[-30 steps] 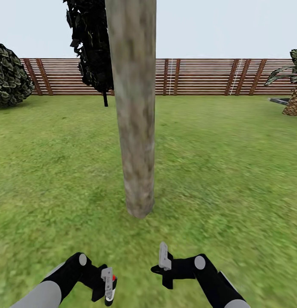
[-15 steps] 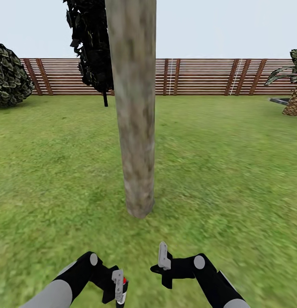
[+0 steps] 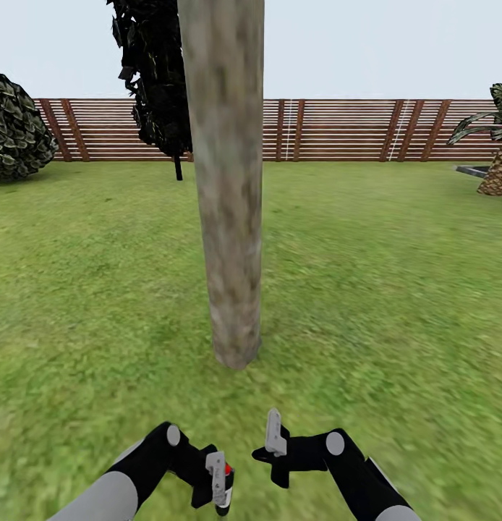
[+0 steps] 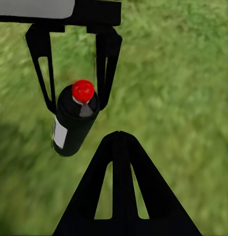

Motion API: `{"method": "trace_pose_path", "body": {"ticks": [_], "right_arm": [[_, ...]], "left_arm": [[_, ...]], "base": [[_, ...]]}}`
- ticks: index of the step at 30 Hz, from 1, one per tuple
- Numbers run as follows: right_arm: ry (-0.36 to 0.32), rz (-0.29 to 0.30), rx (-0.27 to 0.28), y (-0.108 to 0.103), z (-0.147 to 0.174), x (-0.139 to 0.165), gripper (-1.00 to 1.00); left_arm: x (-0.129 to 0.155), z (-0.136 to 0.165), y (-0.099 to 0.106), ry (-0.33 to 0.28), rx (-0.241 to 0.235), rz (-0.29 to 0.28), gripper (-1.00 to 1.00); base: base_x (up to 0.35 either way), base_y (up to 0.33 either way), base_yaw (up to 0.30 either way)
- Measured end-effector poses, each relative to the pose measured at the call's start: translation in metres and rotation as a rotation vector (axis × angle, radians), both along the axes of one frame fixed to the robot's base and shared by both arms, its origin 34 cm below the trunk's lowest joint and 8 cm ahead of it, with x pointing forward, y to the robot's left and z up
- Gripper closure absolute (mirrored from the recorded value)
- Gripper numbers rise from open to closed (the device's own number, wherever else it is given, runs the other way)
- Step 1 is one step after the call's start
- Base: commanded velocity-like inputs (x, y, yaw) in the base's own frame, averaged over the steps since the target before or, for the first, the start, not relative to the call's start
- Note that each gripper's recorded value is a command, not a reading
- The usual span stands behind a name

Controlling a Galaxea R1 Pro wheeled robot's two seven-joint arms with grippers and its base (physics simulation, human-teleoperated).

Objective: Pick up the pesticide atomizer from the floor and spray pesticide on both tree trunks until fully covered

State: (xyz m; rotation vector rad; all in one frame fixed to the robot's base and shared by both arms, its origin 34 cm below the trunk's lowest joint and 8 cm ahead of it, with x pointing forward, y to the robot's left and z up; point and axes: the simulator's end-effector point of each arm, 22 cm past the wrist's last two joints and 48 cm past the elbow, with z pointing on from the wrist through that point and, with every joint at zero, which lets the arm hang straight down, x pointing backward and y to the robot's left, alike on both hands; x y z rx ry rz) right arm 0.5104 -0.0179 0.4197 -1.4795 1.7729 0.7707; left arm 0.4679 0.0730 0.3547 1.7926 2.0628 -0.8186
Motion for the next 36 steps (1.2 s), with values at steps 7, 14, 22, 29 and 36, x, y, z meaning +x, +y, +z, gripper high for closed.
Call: {"method": "trace_pose_path", "body": {"ticks": [7, 14, 22, 29, 36], "right_arm": [[0.001, 0.0, 0.005, 0.002, 0.001, 0.0, 1.0], [0.001, 0.0, 0.004, 0.002, 0.001, 0.0, 1.0], [0.001, 0.0, 0.004, 0.002, 0.0, 0.0, 1.0], [0.001, 0.0, 0.004, 0.002, 0.001, 0.0, 1.0], [0.0, 0.0, 0.003, 0.002, 0.001, 0.0, 1.0]], "left_arm": [[0.01, 0.006, -0.005, -0.027, -0.013, 0.006, 1.0], [0.019, 0.013, -0.009, -0.058, -0.03, -0.001, 1.0], [0.021, 0.017, -0.017, -0.071, -0.047, -0.006, 1.0], [0.024, 0.019, -0.019, -0.078, -0.05, -0.004, 1.0], [0.022, 0.021, -0.025, -0.075, -0.061, -0.009, 1.0]], "base": [[0.0, 0.0, 0.0], [0.0, 0.0, 0.0], [0.0, 0.0, 0.0], [0.0, 0.0, 0.0], [0.0, 0.0, 0.0]]}}
